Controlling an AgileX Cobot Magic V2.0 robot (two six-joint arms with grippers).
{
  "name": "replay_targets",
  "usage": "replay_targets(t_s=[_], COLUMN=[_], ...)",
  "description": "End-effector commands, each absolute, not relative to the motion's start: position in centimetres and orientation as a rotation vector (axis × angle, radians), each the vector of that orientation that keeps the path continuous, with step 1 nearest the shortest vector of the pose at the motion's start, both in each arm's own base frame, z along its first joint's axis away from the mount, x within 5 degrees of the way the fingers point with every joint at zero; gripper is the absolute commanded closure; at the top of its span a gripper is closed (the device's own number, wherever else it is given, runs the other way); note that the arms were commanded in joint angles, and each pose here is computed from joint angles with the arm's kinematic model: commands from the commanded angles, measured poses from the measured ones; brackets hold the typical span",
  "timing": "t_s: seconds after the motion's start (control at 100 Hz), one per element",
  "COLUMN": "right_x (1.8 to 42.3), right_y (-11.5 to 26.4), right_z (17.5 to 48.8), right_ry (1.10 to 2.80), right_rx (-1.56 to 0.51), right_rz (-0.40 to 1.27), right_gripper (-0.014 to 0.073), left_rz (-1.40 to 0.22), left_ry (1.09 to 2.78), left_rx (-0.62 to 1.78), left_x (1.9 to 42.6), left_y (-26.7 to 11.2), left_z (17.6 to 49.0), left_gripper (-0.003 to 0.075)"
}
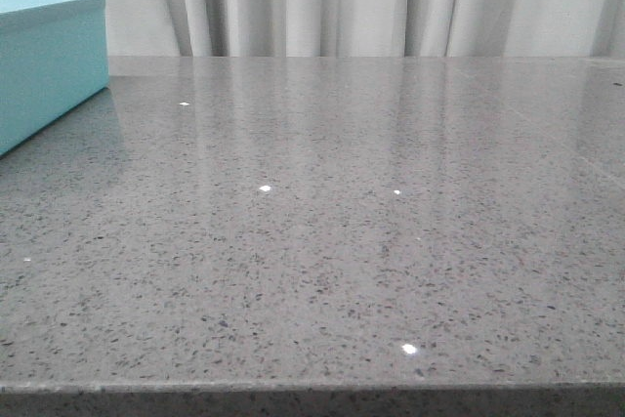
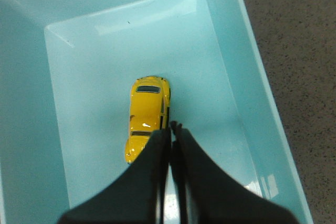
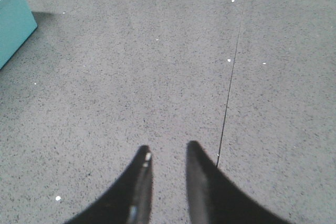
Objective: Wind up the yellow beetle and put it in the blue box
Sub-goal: 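Lower the car into the box and open the left gripper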
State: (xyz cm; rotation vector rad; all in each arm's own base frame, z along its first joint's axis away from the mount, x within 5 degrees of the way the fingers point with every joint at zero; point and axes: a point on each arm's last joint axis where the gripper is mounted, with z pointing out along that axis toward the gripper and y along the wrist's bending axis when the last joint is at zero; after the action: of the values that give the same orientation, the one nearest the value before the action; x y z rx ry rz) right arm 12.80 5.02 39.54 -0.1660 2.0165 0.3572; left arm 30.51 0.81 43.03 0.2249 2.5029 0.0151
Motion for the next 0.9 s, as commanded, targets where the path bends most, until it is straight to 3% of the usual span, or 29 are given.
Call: replay_targets(t_s=[0.0,0.16,0.47,0.89], right_x=[11.8,10.2,8.1,8.1], right_y=[4.5,3.7,2.9,2.9], right_z=[40.5,39.4,37.1,33.5], right_ry=[1.883,1.836,1.737,1.751], right_rx=[-0.178,-0.186,-0.185,-0.195], right_rz=[0.350,0.326,0.348,0.349], right_gripper=[0.0564,0.0645,0.0645,0.0645], left_rz=[0.009,0.001,-0.047,-0.044], left_ry=[2.431,2.394,2.247,2.064], left_rx=[0.227,0.220,0.167,0.088], left_x=[27.7,25.0,20.3,13.7], left_y=[0.6,0.4,-0.2,-0.3], left_z=[45.4,45.2,41.3,33.9], left_gripper=[0.0739,0.0739,0.0739,0.0738])
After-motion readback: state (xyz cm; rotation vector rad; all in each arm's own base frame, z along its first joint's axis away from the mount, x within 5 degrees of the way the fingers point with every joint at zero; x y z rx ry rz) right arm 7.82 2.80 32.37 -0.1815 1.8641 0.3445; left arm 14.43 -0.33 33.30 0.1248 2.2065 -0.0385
